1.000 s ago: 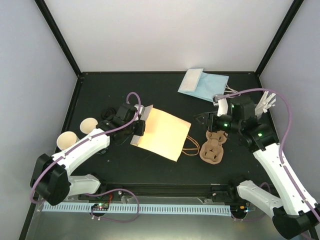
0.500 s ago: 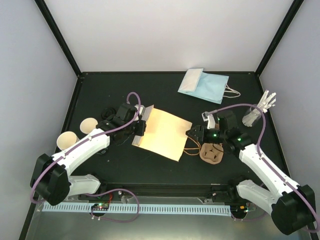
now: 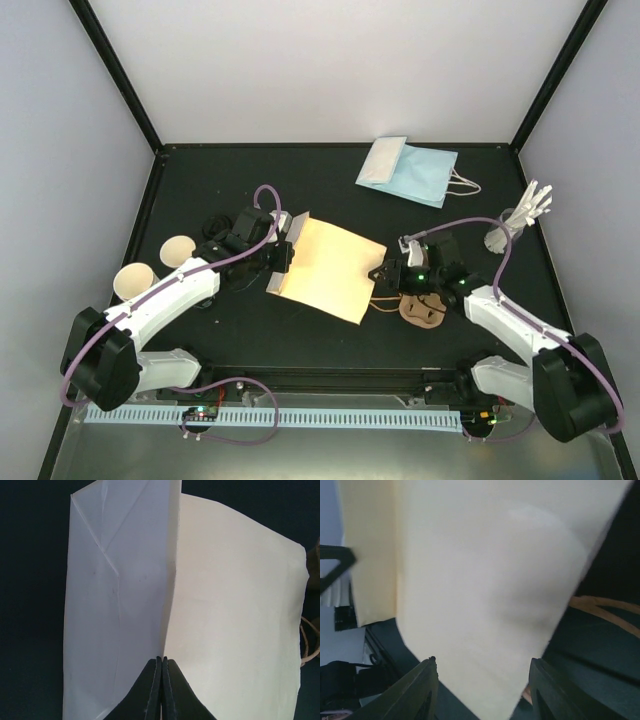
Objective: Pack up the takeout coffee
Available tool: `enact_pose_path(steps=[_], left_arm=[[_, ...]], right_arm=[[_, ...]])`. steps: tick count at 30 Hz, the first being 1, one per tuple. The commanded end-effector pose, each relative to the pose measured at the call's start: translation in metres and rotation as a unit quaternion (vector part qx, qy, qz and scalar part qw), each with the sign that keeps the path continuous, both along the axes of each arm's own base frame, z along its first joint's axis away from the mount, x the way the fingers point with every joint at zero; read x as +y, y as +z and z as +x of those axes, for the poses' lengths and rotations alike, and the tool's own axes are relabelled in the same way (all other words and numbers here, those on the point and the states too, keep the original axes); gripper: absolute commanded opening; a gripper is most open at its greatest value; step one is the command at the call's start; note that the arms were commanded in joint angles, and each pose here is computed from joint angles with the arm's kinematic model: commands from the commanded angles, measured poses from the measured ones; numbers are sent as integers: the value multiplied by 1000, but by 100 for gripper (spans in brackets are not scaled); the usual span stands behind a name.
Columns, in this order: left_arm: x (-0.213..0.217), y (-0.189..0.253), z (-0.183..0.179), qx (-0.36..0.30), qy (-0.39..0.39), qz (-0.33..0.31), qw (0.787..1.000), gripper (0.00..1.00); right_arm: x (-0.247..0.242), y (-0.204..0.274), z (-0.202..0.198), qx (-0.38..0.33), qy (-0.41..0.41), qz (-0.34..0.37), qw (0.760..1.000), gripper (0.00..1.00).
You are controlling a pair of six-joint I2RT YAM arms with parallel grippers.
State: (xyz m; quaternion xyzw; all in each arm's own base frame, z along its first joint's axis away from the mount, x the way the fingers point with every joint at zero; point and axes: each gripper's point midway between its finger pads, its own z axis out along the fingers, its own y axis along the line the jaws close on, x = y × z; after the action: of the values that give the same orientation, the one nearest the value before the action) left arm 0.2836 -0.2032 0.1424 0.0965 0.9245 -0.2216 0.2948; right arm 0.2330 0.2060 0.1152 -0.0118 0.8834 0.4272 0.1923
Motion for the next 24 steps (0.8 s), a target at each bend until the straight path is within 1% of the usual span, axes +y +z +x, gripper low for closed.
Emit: enact_pose_path(steps=[1,7,24], left_arm=[[-3,14,2,-15,0,-22,1000,2],[-3,13,1,-14,0,-22,1000,2],[-4,13,2,-13,0,-25,1000,1]], right_arm=[[1,-16,8,-6,-7,-6,1000,53],[3,-36,11,8,-6,-9,1000,53],[16,-49,8,33,19,23,999,52]])
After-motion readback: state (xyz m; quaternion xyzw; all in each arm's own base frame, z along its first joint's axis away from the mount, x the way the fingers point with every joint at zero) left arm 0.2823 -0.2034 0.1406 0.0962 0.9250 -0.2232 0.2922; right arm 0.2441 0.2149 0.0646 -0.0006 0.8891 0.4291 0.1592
